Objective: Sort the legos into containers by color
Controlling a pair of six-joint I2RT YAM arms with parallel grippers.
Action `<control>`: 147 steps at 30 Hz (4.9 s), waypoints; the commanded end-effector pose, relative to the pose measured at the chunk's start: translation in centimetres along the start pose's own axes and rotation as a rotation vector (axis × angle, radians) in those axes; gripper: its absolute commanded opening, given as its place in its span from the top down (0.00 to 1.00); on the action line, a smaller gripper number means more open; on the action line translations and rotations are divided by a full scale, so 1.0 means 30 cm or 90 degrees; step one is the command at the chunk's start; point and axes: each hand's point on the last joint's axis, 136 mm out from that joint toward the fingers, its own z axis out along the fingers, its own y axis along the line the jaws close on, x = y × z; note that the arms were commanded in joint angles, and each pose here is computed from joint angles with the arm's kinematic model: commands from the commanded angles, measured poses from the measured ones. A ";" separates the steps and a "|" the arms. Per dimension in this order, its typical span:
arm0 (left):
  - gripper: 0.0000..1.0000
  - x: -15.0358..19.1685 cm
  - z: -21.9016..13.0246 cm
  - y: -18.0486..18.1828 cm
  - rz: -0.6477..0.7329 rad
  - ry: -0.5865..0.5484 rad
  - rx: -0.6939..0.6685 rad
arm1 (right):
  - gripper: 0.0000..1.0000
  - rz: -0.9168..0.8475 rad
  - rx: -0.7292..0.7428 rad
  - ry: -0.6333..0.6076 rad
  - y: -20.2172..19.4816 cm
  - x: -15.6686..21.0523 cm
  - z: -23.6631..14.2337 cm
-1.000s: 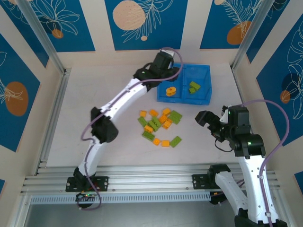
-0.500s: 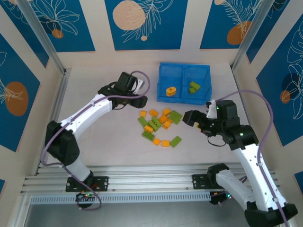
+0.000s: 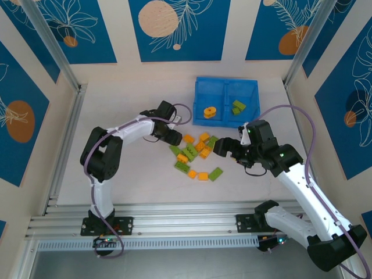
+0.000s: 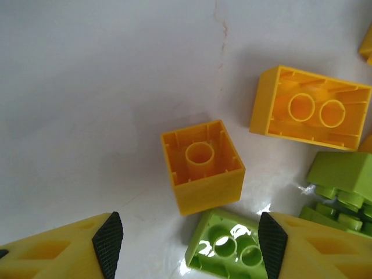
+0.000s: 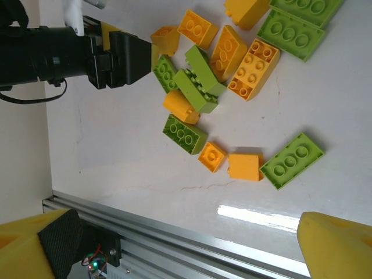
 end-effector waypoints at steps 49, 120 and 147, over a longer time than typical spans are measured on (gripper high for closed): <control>0.64 -0.821 -0.131 -0.327 0.072 -0.354 -0.029 | 0.03 0.043 0.021 -0.065 -0.052 0.010 -0.046; 0.00 0.491 -0.894 -0.321 0.613 -0.426 0.053 | 0.60 -0.491 0.223 0.252 0.087 0.216 0.680; 0.00 0.254 -0.948 -0.348 0.270 -0.537 0.135 | 0.64 -0.152 0.383 -0.235 -0.272 -0.934 0.274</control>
